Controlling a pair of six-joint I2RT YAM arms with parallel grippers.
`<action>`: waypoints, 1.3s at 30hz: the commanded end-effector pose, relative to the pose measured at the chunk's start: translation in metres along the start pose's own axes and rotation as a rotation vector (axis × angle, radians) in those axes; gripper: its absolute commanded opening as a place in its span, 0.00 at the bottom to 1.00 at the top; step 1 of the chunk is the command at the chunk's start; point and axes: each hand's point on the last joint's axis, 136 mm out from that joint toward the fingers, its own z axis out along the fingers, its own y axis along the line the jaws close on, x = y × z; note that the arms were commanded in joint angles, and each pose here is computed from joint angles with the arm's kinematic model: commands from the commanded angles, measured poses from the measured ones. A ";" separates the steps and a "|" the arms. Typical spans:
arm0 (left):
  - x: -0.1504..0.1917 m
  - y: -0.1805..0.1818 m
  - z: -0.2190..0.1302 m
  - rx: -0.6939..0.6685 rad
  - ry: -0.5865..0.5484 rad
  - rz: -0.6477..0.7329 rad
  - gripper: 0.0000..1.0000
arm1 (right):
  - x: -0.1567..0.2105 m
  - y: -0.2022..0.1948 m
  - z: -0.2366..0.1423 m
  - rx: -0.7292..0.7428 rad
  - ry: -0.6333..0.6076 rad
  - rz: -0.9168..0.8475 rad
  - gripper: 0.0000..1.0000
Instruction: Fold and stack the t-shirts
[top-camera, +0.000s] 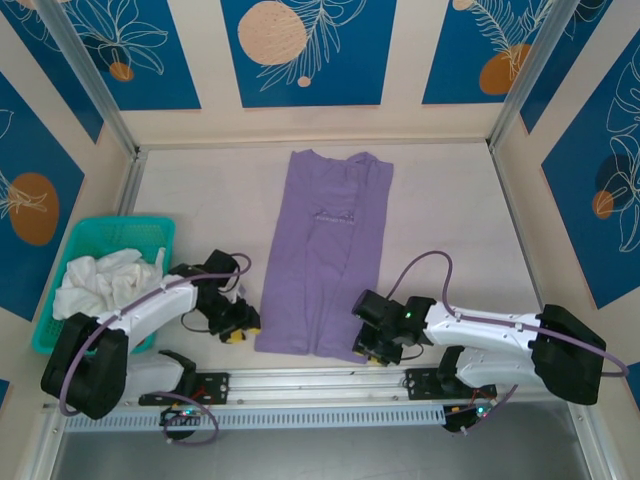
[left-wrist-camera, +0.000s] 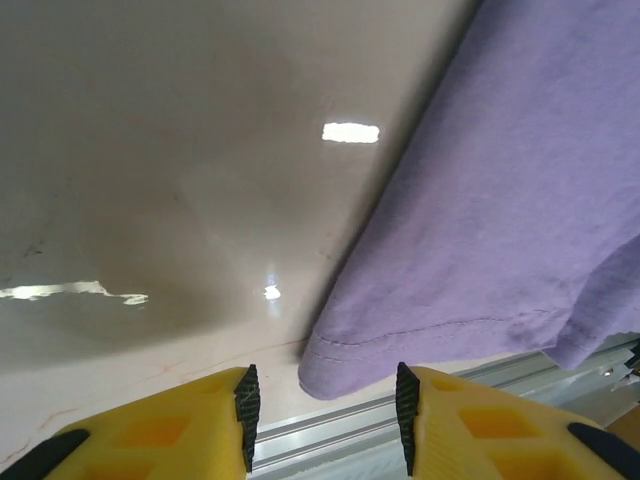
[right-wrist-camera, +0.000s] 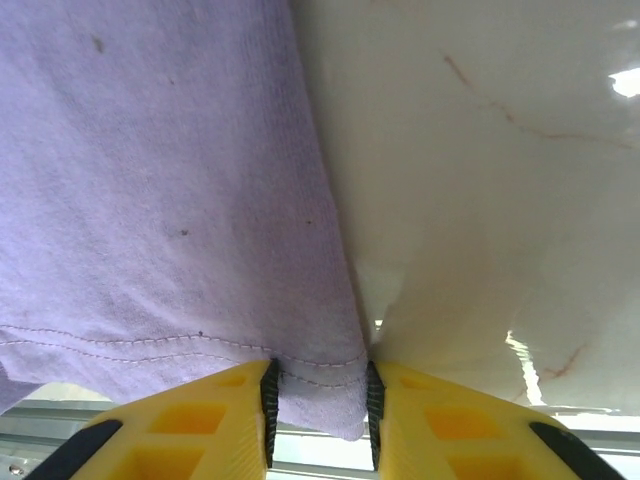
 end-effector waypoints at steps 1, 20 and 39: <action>0.003 -0.004 0.006 0.010 0.019 0.004 0.41 | -0.001 -0.003 0.002 0.014 -0.010 0.018 0.27; 0.003 -0.003 0.021 -0.062 0.002 0.092 0.31 | -0.004 -0.003 -0.004 0.005 -0.040 0.034 0.03; -0.013 -0.033 -0.011 -0.090 -0.077 0.177 0.00 | -0.016 0.005 -0.033 -0.060 -0.106 0.073 0.00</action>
